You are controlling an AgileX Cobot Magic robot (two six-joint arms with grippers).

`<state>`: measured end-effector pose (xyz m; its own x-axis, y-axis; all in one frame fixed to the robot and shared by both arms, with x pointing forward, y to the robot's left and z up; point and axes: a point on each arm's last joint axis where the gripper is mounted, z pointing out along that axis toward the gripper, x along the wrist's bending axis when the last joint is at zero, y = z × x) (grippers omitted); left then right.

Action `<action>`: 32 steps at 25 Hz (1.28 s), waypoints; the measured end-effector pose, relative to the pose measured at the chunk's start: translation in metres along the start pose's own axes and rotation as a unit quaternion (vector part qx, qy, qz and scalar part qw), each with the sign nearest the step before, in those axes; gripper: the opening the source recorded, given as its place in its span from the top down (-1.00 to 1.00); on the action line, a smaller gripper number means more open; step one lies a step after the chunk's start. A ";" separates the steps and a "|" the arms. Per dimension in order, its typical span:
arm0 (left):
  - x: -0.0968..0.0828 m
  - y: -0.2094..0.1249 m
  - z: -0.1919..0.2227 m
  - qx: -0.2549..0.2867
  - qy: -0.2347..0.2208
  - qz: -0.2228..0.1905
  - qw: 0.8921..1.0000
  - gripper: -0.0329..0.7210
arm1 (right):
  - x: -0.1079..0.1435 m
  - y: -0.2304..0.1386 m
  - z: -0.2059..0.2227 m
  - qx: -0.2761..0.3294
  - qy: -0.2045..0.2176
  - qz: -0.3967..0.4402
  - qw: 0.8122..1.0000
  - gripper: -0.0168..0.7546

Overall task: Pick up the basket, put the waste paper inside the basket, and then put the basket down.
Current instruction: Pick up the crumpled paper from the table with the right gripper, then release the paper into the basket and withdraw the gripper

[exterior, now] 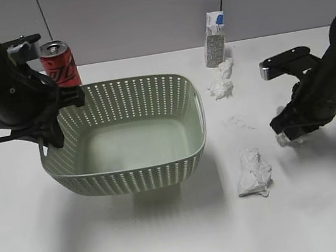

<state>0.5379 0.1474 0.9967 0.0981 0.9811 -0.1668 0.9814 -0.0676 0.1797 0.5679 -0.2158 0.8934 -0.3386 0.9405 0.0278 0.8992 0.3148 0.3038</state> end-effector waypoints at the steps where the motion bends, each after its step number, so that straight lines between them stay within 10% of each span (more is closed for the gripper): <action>1: 0.000 0.000 0.000 0.000 0.000 0.000 1.000 0.90 | 0.003 0.002 -0.009 -0.010 0.003 -0.006 1.000 0.84; 11: -0.001 0.002 0.000 -0.013 -0.004 0.000 1.000 0.90 | 0.114 0.022 -0.169 -0.277 0.103 -0.168 0.940 0.85; 17: -0.001 0.003 0.000 -0.016 -0.005 0.000 1.000 0.90 | 0.168 0.023 -0.163 -0.314 0.134 -0.218 0.914 0.78; 24: -0.001 0.003 0.000 -0.016 -0.005 0.000 1.000 0.90 | 0.181 0.032 -0.115 -0.270 0.126 -0.227 0.927 -0.64; 32: 0.000 0.003 0.000 -0.015 -0.002 0.002 1.000 0.90 | 0.150 0.030 -0.157 -0.226 0.115 -0.178 0.951 -0.61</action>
<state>0.5405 0.1469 0.9972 0.1031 0.9801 -0.1694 0.9756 -0.0665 0.2091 0.5000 -0.0851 1.0562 -0.6980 0.7151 0.0389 0.5234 0.4723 0.7092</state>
